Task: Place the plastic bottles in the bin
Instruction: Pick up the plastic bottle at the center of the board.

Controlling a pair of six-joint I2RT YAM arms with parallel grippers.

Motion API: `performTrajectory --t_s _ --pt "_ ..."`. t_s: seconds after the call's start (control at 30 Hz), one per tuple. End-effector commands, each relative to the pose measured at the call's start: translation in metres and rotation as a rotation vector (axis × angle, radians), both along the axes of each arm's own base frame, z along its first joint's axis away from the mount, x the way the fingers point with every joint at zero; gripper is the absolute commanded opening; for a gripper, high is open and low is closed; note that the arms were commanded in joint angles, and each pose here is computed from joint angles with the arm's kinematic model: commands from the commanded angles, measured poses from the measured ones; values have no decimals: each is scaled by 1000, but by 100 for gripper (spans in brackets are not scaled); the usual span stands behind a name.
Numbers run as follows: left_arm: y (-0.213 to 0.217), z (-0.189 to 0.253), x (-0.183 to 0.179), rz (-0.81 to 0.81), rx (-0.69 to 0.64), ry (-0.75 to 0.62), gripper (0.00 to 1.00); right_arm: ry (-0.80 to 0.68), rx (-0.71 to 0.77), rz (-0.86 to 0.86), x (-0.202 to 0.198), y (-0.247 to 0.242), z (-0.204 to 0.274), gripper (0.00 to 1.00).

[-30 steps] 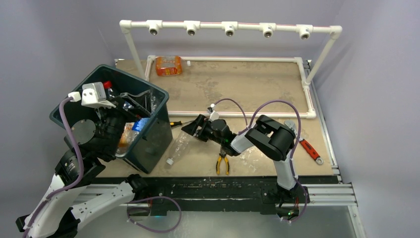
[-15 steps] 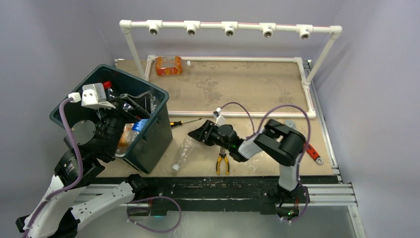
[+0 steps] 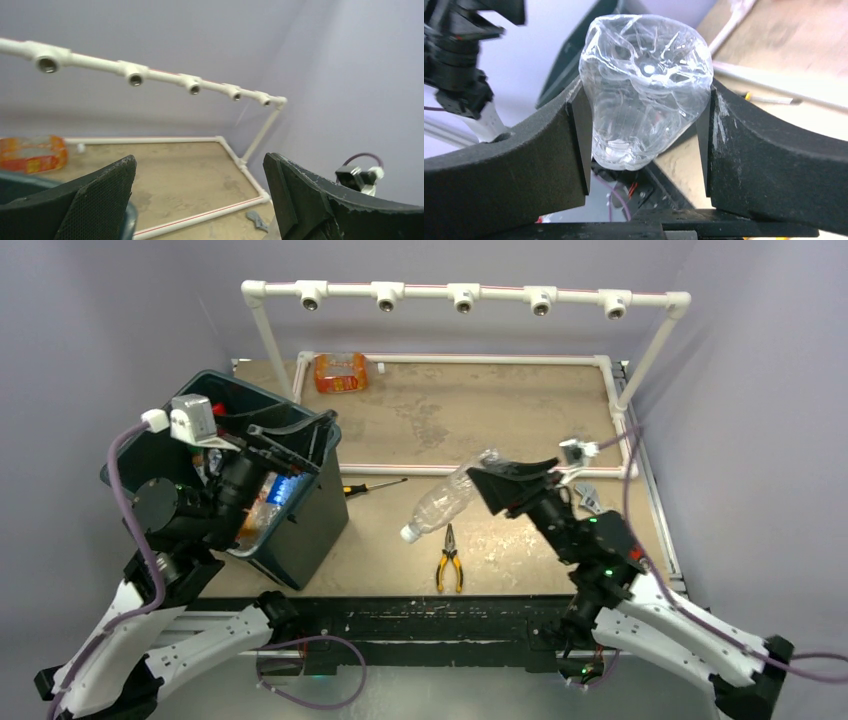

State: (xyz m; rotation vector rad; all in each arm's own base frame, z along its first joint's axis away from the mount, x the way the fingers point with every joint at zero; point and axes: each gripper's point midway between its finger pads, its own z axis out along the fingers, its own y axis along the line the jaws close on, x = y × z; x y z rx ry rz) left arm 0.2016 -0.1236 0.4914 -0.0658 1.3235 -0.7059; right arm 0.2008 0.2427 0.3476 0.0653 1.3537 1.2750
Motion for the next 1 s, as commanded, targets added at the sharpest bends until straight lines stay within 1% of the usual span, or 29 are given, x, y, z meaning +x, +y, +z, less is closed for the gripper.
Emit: performTrajectory --t_s 0.0,0.03,0.1,0.13,0.2,0.23,0.3,0.37,0.43,0.6,0.73,0.97 --pt "-55 35 -6 -233 -51 -171 99 -108 -246 -131 -9 -42 23 36" --pt "-62 35 -4 -255 -70 -163 99 -130 -256 -135 -14 -49 34 36" --pt "-84 35 -8 -350 -57 -185 99 -170 -277 -125 -25 -58 53 36" --pt "-100 32 -13 -426 -26 -203 99 -182 -299 -112 -30 -61 59 36" --pt "-135 24 -31 -627 77 -259 99 -203 -347 -79 -38 -61 69 36" --pt "-151 18 -39 -726 117 -263 99 -204 -372 -69 -41 -62 72 36" --pt "-178 -3 -48 -893 199 -218 99 -216 -413 -52 -45 -64 80 36" --pt "-194 -23 -49 -986 261 -162 99 -221 -436 -51 -48 -67 87 36" --pt "-202 -37 -49 -1033 308 -140 99 -227 -453 -50 -49 -69 91 36" --pt "-208 -50 -60 -1081 361 -178 99 -240 -450 -11 -52 -61 97 36" --pt "-217 -61 -66 -1084 381 -201 99 -255 -435 24 -53 -51 102 36" --pt "-239 -73 -80 -1129 397 -196 99 -285 -407 86 -54 -32 106 36"
